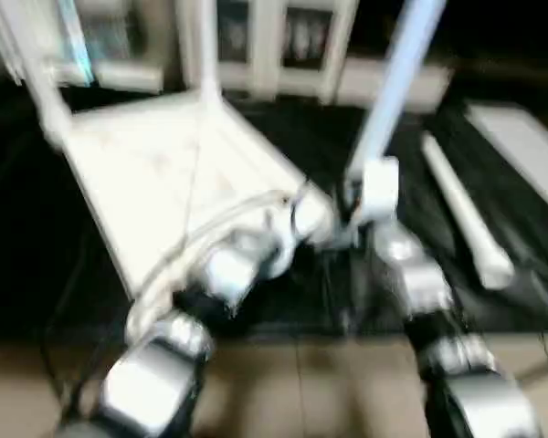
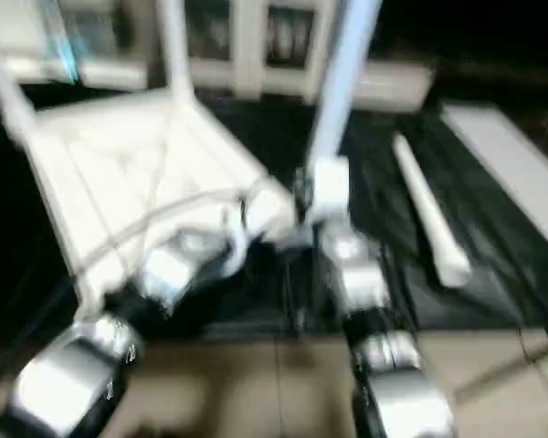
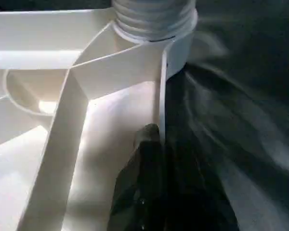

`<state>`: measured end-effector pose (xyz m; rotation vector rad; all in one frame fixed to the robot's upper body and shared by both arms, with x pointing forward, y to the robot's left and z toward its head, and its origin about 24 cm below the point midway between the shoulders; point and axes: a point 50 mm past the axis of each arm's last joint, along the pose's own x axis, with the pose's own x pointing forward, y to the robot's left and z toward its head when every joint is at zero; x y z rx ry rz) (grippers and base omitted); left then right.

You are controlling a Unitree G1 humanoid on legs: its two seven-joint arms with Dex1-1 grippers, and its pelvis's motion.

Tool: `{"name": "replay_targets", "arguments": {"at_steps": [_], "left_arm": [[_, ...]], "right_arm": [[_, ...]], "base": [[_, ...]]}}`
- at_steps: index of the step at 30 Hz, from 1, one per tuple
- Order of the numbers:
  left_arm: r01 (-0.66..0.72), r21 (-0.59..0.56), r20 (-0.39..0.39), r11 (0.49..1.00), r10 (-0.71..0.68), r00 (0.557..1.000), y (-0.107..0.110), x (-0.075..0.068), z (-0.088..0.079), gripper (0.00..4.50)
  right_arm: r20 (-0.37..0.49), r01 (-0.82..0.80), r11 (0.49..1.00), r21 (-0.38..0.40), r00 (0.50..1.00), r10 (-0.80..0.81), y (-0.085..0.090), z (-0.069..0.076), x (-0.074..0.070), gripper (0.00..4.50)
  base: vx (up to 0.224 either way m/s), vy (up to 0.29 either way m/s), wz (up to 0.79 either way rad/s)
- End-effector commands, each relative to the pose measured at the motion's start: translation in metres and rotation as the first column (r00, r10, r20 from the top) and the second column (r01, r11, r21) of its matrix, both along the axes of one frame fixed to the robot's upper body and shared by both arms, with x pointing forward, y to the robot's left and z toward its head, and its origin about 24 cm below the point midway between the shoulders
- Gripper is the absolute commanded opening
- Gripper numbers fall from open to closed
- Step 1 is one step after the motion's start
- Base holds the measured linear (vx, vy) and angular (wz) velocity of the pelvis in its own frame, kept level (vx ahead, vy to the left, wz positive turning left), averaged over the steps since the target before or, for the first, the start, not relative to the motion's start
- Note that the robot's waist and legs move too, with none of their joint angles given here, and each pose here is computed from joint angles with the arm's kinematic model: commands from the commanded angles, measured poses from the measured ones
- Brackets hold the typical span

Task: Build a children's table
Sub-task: Insert table leg to table base

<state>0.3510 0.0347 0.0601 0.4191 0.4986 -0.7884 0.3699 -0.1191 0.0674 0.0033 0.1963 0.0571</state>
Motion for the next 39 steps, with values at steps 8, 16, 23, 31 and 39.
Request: {"name": "replay_targets", "arguments": {"at_steps": [8,16,23,31,39], "left_arm": [[-0.084,-0.032,0.183,0.996,0.088,0.979,0.009,0.022,0.036,0.00],[-0.092,-0.024,0.173,0.995,0.095,0.980,0.015,0.023,0.033,0.00],[-0.087,-0.021,0.170,0.996,0.089,0.981,0.015,0.024,0.032,0.00],[-0.080,-0.010,0.170,0.997,0.080,0.982,0.019,0.026,0.032,0.00],[-0.037,0.011,0.170,0.999,0.034,0.985,0.022,0.027,0.031,0.00]], "right_arm": [[-0.189,0.172,0.983,-0.068,0.965,-0.182,-0.029,-0.046,-0.011,1.88],[-0.168,0.097,0.995,-0.012,0.981,-0.098,-0.022,-0.044,-0.008,1.88],[-0.146,0.065,0.996,0.059,0.988,-0.055,-0.021,-0.040,-0.006,2.69],[-0.053,-0.070,0.996,0.059,0.996,0.073,-0.016,-0.025,-0.003,3.35],[0.059,-0.183,0.981,0.061,0.982,0.180,-0.027,-0.008,-0.013,3.98]], "base": [[0.056,-0.008,-0.15],[0.000,0.000,0.00],[0.000,0.000,0.00],[0.000,0.000,0.00],[0.000,0.000,0.00]]}}
